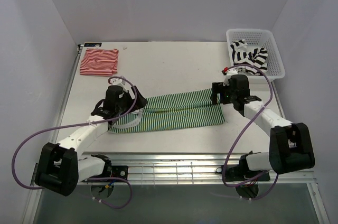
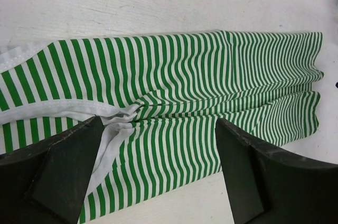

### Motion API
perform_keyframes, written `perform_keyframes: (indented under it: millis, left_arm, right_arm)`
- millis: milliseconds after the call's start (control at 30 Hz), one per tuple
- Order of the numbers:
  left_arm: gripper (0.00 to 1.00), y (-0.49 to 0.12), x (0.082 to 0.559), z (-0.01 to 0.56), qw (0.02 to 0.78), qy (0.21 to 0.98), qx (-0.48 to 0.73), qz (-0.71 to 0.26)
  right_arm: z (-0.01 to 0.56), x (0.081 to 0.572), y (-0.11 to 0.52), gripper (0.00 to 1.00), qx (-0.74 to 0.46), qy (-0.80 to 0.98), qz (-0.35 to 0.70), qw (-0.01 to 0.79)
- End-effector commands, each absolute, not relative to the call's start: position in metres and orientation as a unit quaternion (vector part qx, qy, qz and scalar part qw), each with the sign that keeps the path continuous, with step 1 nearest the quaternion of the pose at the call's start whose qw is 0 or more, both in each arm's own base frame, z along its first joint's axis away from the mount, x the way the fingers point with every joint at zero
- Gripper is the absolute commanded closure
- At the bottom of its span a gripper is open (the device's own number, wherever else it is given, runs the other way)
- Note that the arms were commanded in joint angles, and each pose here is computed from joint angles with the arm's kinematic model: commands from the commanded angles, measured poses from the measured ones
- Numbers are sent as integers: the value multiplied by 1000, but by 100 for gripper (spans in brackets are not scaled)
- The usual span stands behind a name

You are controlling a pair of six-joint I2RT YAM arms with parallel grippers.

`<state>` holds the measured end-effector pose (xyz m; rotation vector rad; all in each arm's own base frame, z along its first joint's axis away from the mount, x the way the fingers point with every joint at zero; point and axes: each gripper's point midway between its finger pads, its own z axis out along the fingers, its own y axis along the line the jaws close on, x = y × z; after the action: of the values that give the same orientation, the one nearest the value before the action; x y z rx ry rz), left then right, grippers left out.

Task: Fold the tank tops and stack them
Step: Fold the tank top

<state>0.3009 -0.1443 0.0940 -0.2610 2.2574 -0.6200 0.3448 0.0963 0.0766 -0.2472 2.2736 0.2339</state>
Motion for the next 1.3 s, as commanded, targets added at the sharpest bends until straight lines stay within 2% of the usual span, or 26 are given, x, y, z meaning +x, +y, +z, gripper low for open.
perform_keyframes:
  millis: [0, 33, 100, 167, 333, 600, 933, 1267]
  left_arm:
    - [2, -131, 308, 110, 388, 885, -150, -206]
    - [2, -125, 316, 117, 395, 881, -175, -192]
    - [2, -107, 317, 96, 362, 898, -216, -127]
    - [2, -104, 326, 85, 336, 904, -239, -110]
    - [2, -110, 333, 66, 289, 910, -259, -144]
    - [2, -81, 315, 27, 217, 912, -327, -118]
    - [2, -76, 321, 27, 216, 910, -328, -134]
    - [2, -74, 322, 24, 214, 911, -327, -130]
  right_arm:
    - [113, 349, 116, 10, -130, 882, 142, 431]
    - [115, 345, 126, 10, -144, 879, 167, 422]
    - [117, 342, 148, 10, -171, 873, 200, 410]
    - [117, 344, 170, 10, -198, 868, 221, 397]
    - [102, 330, 247, 10, -286, 858, 264, 334]
    - [104, 299, 365, 10, -398, 794, 365, 277]
    - [79, 275, 420, 10, -444, 761, 410, 235]
    - [69, 239, 428, 10, -479, 745, 415, 211]
